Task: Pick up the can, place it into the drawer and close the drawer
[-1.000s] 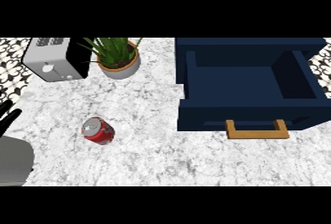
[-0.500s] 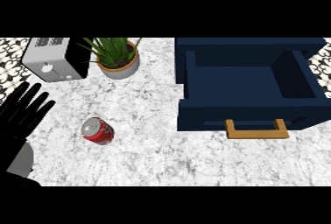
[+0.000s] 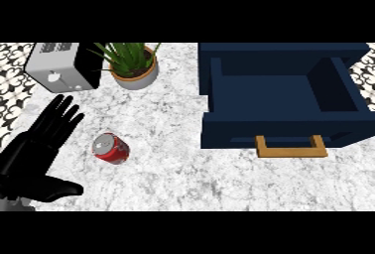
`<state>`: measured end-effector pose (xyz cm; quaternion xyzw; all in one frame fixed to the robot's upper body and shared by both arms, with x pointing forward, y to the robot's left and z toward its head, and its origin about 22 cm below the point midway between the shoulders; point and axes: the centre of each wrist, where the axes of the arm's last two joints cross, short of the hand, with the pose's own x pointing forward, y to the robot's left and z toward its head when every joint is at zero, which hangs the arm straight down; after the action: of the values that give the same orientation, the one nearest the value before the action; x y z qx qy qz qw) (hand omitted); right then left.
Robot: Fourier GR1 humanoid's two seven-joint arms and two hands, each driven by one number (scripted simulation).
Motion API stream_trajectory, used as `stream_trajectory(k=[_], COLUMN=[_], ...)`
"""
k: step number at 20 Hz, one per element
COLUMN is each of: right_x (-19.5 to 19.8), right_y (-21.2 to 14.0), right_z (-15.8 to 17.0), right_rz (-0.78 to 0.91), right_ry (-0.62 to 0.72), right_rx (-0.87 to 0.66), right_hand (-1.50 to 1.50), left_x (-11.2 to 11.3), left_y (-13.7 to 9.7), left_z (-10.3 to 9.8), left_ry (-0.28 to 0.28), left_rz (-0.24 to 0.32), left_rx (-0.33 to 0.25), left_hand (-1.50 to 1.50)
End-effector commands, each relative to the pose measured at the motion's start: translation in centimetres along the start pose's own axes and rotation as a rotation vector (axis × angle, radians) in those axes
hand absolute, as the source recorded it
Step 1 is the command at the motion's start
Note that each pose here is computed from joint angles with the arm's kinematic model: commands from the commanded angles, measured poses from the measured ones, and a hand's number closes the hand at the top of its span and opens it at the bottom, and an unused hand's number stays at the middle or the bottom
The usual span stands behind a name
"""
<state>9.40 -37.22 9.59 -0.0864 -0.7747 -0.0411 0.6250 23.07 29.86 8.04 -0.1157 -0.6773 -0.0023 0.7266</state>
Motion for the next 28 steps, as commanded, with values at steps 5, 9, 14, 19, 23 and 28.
stream_trajectory(k=[5, 9, 14, 19, 23, 28], right_x=[2.1, 1.0, 0.5, -0.6, 2.2, 1.2], right_y=[0.1, -0.4, -2.0, -0.6, -0.9, -2.1], right_z=[2.2, 1.0, 2.0, 1.3, 2.2, -0.4], right_rz=[0.005, -0.019, -0.006, 0.000, -0.006, 0.000], right_ry=[0.011, 0.004, -0.011, 0.000, 0.007, -0.005], right_rx=[0.002, -0.012, 0.004, 0.003, 0.000, -0.010], right_hand=[-1.50, -1.50, -1.50, -1.50, -1.50, -1.50], left_x=[-5.8, -6.6, -8.9, -12.7, -11.9, -15.6], left_y=[2.5, 1.6, 3.2, 5.4, 6.8, 7.4], left_z=[-1.0, -2.4, -2.5, -1.6, -2.4, 0.8], left_ry=[0.022, 0.034, 0.009, 0.023, 0.060, 0.073], left_rz=[-0.008, -0.041, -0.044, -0.046, -0.048, -0.041], left_rx=[0.051, 0.071, 0.122, 0.164, 0.178, 0.128], left_hand=[-1.50, -1.50, -1.50, -1.50, -1.50, -1.50])
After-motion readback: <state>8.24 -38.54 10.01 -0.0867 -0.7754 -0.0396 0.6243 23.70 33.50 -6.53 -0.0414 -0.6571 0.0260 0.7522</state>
